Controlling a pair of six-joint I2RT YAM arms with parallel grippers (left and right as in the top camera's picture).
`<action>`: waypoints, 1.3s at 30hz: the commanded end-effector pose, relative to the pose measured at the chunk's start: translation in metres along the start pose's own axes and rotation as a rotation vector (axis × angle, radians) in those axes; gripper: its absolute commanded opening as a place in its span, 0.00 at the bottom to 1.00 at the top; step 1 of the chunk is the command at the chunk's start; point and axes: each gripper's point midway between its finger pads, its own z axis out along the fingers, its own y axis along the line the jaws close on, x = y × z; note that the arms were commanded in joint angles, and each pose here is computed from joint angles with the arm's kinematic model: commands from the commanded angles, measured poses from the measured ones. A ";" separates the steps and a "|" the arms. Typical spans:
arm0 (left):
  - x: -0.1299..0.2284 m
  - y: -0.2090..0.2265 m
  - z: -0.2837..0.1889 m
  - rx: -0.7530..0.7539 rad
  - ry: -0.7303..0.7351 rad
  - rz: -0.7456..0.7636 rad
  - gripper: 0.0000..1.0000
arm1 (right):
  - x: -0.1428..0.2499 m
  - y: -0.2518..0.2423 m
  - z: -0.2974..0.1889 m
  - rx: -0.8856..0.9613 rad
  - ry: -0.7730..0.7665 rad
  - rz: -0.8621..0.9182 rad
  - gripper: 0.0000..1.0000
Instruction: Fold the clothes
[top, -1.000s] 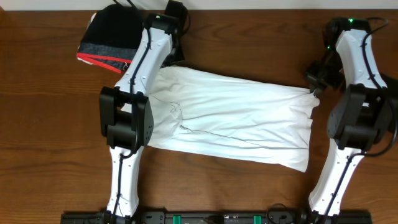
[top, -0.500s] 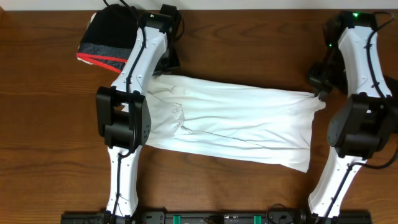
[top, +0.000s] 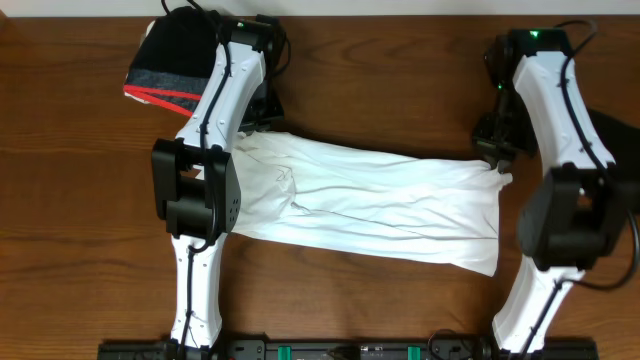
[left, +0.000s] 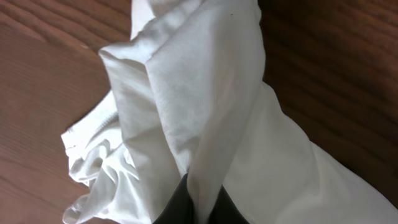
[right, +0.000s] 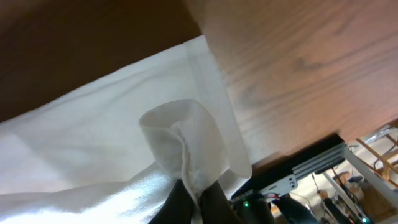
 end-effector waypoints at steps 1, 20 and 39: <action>0.005 0.003 -0.007 0.021 0.015 -0.018 0.06 | 0.012 -0.007 -0.001 0.028 -0.033 0.006 0.02; 0.042 0.026 -0.007 -0.073 0.168 0.054 0.25 | 0.034 -0.007 0.059 0.059 0.016 0.032 0.09; 0.063 0.038 -0.015 -0.113 0.236 0.100 0.25 | 0.034 -0.007 0.059 0.060 0.017 0.031 0.09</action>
